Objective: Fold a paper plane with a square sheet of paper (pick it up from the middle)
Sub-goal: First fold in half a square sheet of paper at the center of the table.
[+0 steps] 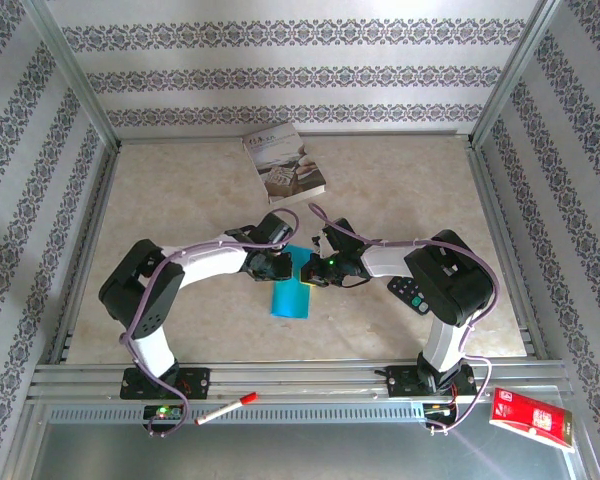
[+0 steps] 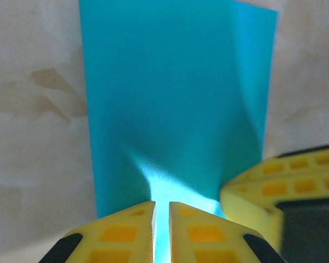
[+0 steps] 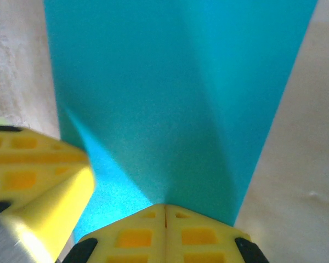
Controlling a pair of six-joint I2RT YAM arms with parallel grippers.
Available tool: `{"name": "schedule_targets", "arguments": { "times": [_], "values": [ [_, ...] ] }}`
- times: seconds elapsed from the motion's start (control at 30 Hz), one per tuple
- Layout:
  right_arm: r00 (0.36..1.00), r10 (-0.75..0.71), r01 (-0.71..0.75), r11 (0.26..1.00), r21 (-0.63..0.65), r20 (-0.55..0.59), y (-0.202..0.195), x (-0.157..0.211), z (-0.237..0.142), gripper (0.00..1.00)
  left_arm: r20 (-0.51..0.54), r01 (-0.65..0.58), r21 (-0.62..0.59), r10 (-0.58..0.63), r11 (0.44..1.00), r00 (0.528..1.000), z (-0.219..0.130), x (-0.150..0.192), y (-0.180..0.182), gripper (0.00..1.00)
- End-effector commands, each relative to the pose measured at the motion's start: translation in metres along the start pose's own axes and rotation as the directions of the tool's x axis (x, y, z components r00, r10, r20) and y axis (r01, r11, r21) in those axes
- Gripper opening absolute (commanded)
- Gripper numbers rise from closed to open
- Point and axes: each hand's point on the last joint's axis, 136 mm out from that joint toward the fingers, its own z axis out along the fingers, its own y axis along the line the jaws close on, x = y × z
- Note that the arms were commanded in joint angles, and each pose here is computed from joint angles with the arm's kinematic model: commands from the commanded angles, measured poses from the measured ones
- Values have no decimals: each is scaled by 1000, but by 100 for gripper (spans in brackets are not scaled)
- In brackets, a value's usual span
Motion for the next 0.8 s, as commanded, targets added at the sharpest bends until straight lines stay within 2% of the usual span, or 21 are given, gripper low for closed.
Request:
{"name": "schedule_targets", "arguments": {
  "times": [0.0,0.17,0.4,0.53,0.77],
  "values": [
    [986,155,-122,927,353,-65,-102,47,4,0,0,0,5,0,1000,1000,7,-3,11,14],
    [985,158,-122,924,364,-72,-106,51,3,0,1,31,14,-31,999,1000,1,-6,27,15],
    [986,154,-119,925,360,-70,-103,48,3,0,49,15,227,-27,974,998,-27,-31,-23,19],
    [986,149,-115,926,359,-70,-102,47,3,0,30,24,203,-30,979,999,-12,-38,-19,18],
    [986,151,-116,924,365,-70,-104,49,2,0,-2,63,152,-64,986,998,17,-49,10,16]
  ]
}}
